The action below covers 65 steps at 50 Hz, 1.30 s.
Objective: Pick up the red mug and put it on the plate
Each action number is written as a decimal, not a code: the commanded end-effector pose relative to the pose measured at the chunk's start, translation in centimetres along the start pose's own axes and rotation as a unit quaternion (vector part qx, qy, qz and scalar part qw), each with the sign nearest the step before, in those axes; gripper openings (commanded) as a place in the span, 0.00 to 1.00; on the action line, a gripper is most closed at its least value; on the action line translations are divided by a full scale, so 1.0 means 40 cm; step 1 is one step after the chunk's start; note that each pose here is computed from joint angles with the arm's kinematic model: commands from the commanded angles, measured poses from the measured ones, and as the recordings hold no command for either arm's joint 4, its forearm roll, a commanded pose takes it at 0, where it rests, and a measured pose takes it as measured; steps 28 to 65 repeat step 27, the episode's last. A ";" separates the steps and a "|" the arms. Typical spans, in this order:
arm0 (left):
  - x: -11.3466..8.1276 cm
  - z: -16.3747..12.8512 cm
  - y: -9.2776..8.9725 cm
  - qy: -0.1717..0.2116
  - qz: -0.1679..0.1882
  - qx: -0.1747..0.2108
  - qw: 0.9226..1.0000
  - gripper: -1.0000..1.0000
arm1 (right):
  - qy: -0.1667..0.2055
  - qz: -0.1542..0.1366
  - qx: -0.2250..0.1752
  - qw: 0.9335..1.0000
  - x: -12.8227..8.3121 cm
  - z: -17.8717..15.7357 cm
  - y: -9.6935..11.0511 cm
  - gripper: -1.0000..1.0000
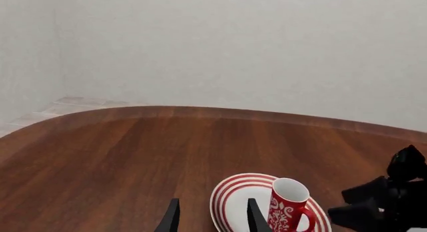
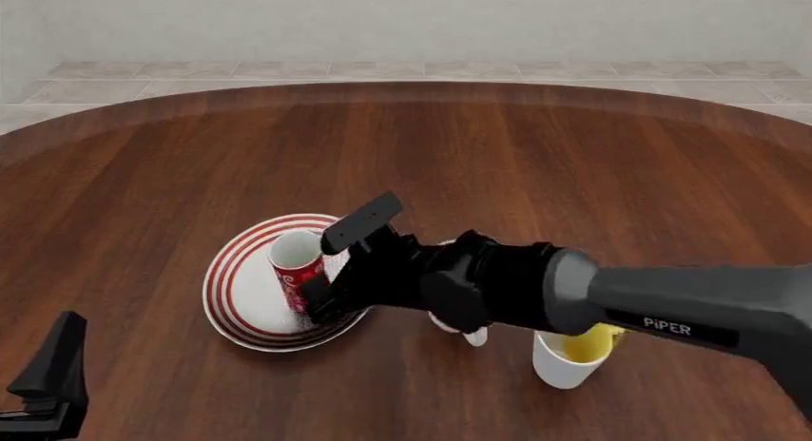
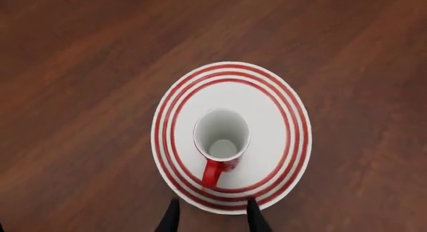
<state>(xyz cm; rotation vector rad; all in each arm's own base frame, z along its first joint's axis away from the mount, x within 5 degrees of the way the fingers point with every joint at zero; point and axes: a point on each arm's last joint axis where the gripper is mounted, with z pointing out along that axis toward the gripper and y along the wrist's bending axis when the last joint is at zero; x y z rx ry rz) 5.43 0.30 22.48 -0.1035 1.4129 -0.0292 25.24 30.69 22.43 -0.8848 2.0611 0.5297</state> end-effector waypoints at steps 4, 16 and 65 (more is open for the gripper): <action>0.000 0.000 0.000 0.001 0.005 0.001 1.000 1.00 | -0.047 -0.003 0.013 0.999 -0.037 -0.223 -0.028 1.00; -0.004 0.000 -0.001 0.003 0.009 0.002 1.000 1.00 | -0.109 0.000 0.060 0.992 -0.055 -0.457 -0.092 1.00; 0.005 0.000 -0.001 0.004 0.016 0.007 1.000 1.00 | -0.137 0.000 0.088 0.987 -0.031 -0.594 -0.107 1.00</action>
